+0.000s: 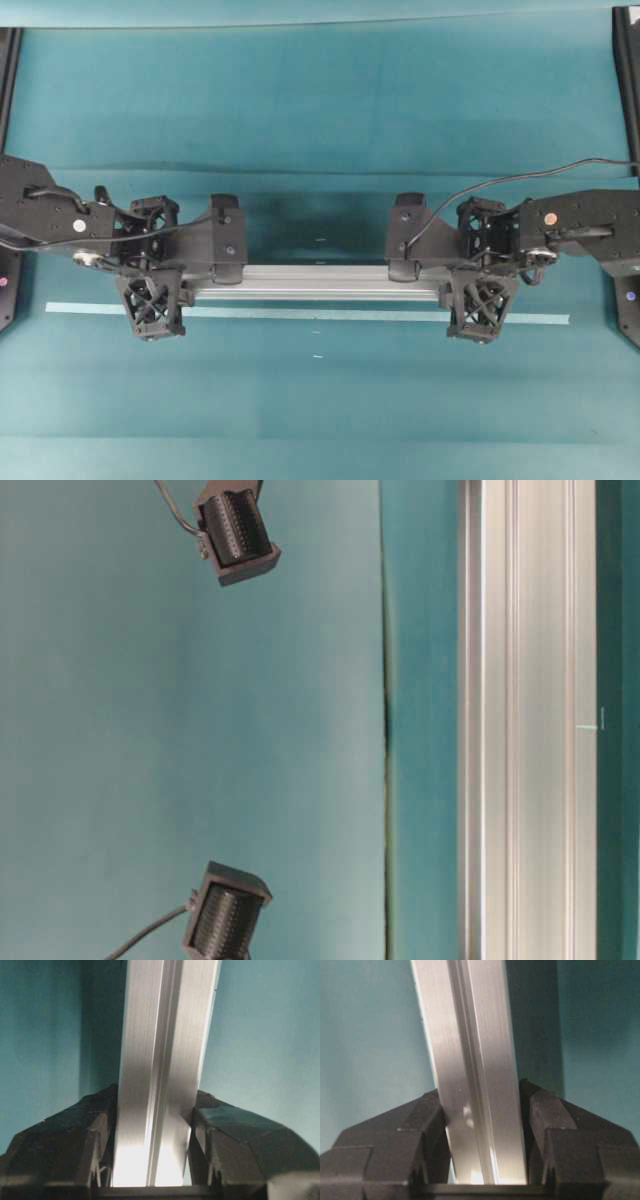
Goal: Lift the metal rail with both hands and move it towards you.
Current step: 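Lower the rail onto the table beside the pale strip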
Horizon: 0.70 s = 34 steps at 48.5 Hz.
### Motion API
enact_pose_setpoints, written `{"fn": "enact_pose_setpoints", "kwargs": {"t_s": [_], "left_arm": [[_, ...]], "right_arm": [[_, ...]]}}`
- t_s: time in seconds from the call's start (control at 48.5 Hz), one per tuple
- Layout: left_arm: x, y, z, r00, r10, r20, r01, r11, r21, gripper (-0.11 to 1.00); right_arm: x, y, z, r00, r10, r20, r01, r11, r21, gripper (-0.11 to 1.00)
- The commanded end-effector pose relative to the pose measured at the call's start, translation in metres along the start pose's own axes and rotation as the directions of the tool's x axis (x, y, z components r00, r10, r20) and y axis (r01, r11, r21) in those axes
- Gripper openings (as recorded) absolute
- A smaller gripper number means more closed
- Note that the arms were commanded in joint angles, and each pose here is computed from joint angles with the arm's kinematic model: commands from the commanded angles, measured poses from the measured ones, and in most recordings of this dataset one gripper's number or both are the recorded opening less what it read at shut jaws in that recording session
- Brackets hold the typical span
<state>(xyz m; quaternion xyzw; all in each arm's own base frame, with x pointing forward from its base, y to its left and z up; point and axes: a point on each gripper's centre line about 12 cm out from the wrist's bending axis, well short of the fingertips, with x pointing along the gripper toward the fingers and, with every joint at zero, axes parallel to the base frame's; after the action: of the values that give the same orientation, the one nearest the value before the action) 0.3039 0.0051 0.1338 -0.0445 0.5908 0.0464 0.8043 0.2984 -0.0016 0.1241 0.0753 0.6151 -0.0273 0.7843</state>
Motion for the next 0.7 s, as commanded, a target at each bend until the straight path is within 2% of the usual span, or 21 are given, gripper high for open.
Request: {"fn": "enact_pose_setpoints", "kwargs": {"t_s": [0.0,0.681], "left_arm": [[-0.001,0.001,0.001,1.000,-0.003,0.018,0.003,1.000,-0.030,0.32],[0.011,0.001,-0.003,1.000,-0.005,0.029,0.006,0.999,-0.037,0.32]], "right_arm": [[-0.001,0.004,0.001,1.000,0.011,0.008,-0.011,1.000,0.018,0.41],[0.005,0.009,-0.001,1.000,0.022,0.015,-0.023,0.999,0.046,0.41]]}}
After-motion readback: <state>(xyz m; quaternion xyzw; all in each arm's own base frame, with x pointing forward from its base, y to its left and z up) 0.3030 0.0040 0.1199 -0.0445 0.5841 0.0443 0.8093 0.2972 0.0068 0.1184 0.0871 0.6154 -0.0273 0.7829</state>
